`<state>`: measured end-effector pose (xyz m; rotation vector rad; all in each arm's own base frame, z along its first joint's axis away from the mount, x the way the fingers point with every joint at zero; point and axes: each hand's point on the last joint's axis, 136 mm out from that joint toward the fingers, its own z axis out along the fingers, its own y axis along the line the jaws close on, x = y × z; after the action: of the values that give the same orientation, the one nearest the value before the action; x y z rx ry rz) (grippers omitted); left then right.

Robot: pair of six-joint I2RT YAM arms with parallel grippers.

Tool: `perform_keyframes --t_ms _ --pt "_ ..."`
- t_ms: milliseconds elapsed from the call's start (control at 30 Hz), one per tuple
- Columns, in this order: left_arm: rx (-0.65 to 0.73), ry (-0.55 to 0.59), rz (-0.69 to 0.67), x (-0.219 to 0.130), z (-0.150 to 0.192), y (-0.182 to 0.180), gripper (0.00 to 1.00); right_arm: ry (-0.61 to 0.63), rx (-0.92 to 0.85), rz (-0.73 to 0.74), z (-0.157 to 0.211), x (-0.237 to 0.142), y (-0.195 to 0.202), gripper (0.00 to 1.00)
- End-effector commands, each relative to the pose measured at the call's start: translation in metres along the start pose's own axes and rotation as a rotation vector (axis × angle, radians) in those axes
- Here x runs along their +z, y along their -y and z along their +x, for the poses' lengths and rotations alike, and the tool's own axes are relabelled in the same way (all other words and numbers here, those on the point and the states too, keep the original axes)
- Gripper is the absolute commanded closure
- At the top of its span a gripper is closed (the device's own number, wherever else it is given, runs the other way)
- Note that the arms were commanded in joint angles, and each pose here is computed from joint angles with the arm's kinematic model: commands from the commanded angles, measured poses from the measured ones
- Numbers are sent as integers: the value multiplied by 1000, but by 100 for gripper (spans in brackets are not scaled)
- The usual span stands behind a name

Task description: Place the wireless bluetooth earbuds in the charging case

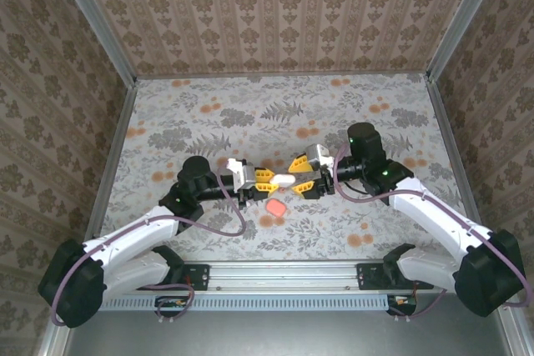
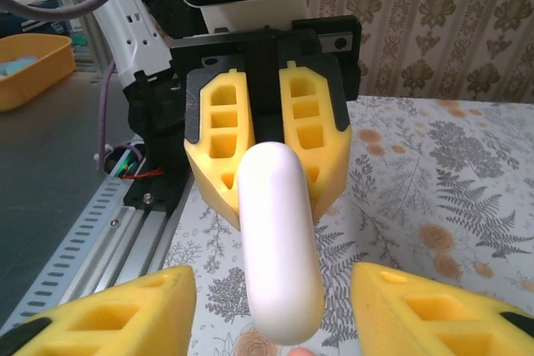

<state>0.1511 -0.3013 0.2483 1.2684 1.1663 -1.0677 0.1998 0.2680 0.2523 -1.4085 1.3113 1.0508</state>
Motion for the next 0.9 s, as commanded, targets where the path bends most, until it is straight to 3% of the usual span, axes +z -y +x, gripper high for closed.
perform_keyframes --t_ms 0,300,467,567,667,867 --pt "27 52 26 1 -19 3 81 39 -29 -47 -16 2 -5 52" --pt "21 60 35 3 -24 5 81 31 -37 -55 -17 5 -4 65" --pt "18 56 38 4 -23 6 80 1 -44 -51 -13 4 -4 77" --pt "24 44 24 4 -21 4 70 -36 -59 -28 -9 1 -4 81" --pt "49 -6 8 4 -14 3 51 -96 -94 22 -7 -4 -2 81" --pt "111 -151 -4 5 6 7 47 -251 -174 86 3 -13 0 80"
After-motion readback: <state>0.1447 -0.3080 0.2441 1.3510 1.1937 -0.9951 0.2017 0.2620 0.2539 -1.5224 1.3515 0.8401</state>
